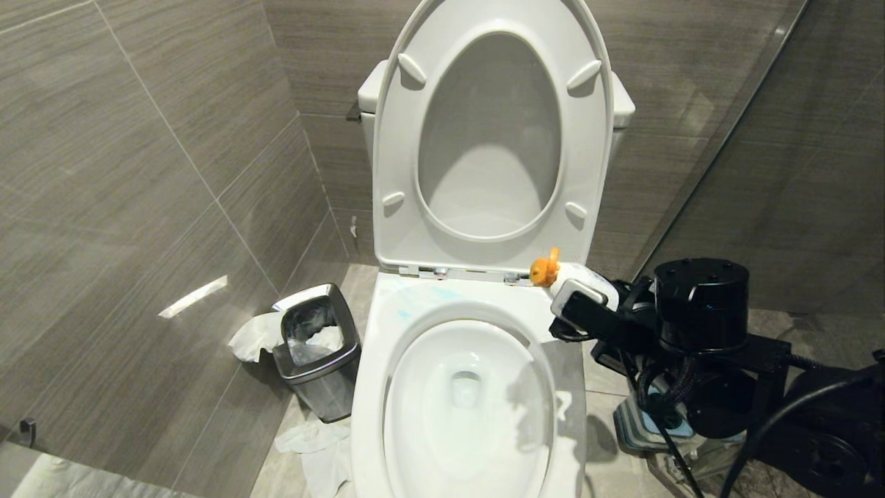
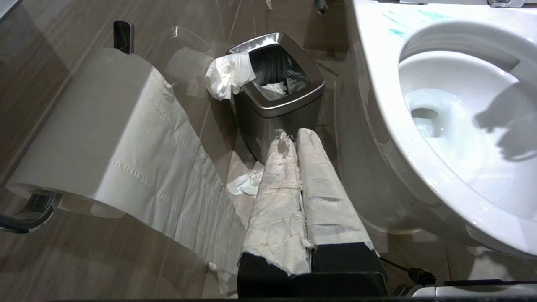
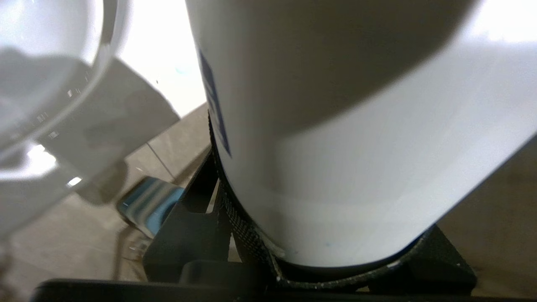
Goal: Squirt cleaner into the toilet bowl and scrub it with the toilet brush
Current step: Pour in the cleaning agent
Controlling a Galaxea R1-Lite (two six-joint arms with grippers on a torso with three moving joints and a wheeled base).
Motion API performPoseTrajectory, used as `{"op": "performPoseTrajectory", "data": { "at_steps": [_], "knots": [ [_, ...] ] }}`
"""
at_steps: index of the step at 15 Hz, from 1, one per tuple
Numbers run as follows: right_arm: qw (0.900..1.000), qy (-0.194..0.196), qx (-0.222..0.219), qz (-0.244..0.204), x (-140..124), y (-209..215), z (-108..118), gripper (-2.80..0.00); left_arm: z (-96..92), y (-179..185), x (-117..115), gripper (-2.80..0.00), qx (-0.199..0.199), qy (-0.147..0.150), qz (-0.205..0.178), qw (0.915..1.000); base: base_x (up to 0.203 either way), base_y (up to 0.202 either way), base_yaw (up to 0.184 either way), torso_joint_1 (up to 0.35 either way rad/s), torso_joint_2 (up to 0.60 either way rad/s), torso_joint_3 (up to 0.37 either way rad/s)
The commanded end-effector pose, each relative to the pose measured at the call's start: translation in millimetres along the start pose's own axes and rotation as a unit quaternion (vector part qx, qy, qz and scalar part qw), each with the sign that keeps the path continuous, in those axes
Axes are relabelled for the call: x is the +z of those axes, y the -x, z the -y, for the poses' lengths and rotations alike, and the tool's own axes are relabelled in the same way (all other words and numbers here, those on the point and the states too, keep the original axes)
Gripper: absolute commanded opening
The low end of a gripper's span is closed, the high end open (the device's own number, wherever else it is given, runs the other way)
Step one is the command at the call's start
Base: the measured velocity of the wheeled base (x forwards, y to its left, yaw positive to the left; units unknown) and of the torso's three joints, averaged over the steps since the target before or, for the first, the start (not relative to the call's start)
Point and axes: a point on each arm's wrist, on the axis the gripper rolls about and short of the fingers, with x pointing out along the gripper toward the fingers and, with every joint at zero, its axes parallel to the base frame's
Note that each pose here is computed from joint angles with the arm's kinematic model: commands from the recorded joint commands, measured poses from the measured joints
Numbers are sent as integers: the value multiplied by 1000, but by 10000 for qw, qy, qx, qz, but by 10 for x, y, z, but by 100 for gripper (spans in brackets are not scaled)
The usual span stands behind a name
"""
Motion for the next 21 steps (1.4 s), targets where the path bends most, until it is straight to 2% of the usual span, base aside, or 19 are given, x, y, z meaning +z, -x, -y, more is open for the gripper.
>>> {"op": "performPoseTrajectory", "data": {
  "at_steps": [1, 5, 8, 10, 14, 18, 21],
  "knots": [
    [9995, 320, -4, -27, 5, -20, -19, -280, 0, 0, 0, -280, 6, 2, 0, 10000, 0, 0, 0, 0, 0, 0],
    [9947, 1023, 28, -64, -4, -34, -49, -280, 0, 0, 0, -280, 6, 2, 0, 10000, 0, 0, 0, 0, 0, 0],
    [9837, 1796, -47, -15, 54, -61, -14, -280, 0, 0, 0, -280, 6, 2, 0, 10000, 0, 0, 0, 0, 0, 0],
    [9795, 2010, -100, 64, 145, -89, -17, -280, 0, 0, 0, -280, 6, 2, 0, 10000, 0, 0, 0, 0, 0, 0],
    [9596, 2778, -391, -215, 291, -65, 15, -280, 0, 0, 0, -280, 6, 2, 0, 10000, 0, 0, 0, 0, 0, 0],
    [9421, 3257, -545, -574, 410, -32, -53, -280, 0, 0, 0, -280, 6, 2, 0, 10000, 0, 0, 0, 0, 0, 0],
    [9325, 3518, -571, -585, 489, -109, -78, -280, 0, 0, 0, -280, 6, 2, 0, 10000, 0, 0, 0, 0, 0, 0]
  ]
}}
